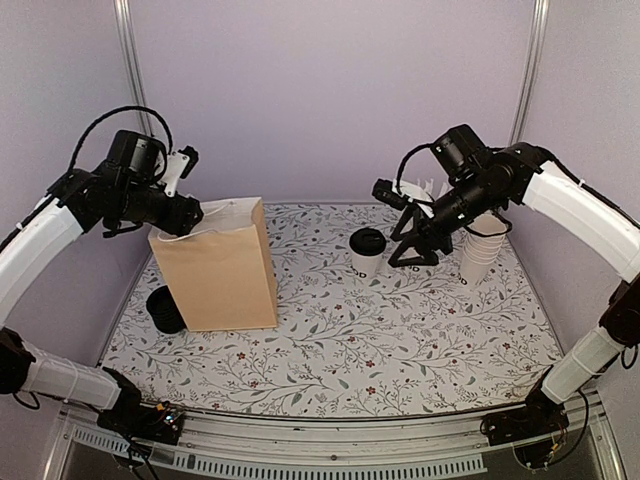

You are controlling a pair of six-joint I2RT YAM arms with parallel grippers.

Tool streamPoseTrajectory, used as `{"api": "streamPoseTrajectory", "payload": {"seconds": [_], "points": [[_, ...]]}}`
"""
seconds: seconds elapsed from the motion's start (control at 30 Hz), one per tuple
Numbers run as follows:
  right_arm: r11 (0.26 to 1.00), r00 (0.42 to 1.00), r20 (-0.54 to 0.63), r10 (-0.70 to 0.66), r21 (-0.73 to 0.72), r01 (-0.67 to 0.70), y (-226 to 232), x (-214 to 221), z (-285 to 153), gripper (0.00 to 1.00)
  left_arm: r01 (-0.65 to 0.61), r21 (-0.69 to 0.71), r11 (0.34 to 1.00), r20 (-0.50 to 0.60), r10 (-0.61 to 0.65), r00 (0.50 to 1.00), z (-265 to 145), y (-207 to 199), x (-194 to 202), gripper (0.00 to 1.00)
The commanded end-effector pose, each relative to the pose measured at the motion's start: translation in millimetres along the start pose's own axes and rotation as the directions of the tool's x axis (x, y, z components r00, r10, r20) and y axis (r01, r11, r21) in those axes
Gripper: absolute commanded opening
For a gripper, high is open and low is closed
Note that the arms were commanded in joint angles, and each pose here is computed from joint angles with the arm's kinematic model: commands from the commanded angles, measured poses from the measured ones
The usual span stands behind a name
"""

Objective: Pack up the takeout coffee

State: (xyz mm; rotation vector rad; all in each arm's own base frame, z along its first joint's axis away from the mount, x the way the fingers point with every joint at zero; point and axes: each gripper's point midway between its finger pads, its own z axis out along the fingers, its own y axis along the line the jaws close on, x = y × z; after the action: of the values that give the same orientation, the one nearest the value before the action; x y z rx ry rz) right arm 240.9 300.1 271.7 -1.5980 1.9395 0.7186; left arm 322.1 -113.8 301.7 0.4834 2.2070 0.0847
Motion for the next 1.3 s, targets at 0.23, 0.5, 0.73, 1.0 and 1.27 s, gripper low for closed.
{"api": "streamPoseTrajectory", "payload": {"seconds": [0.23, 0.5, 0.73, 1.0, 1.27], "points": [[0.951, 0.997, -0.063, 0.033, 0.309, -0.012, -69.2, 1.9, 6.6, 0.71, 0.031, 0.18, 0.983, 0.309, -0.087, 0.947, -52.1, -18.1, -35.9, 0.8], [0.984, 0.994, 0.046, -0.102, 0.15, 0.094, -32.1, -43.5, 5.3, 0.7, 0.215, 0.076, 0.974, 0.364, -0.227, 0.903, -91.0, 19.3, -23.9, 0.87], [0.955, 0.956, 0.103, -0.276, 0.145, 0.26, 4.8, -102.2, 23.1, 0.68, 0.437, 0.058, 0.898, 0.207, -0.439, 0.875, -53.0, 16.0, 17.3, 0.86], [0.967, 0.956, 0.161, -0.247, 0.1, 0.233, 11.8, -146.5, 64.6, 0.66, 0.567, 0.156, 0.809, 0.197, -0.588, 0.784, -53.2, 6.4, 29.0, 0.79], [0.977, 0.972, 0.093, -0.215, 0.032, 0.213, 23.4, -125.2, 95.8, 0.66, 0.616, 0.093, 0.782, 0.204, -0.621, 0.757, -69.6, 22.3, 37.4, 0.67]]}}
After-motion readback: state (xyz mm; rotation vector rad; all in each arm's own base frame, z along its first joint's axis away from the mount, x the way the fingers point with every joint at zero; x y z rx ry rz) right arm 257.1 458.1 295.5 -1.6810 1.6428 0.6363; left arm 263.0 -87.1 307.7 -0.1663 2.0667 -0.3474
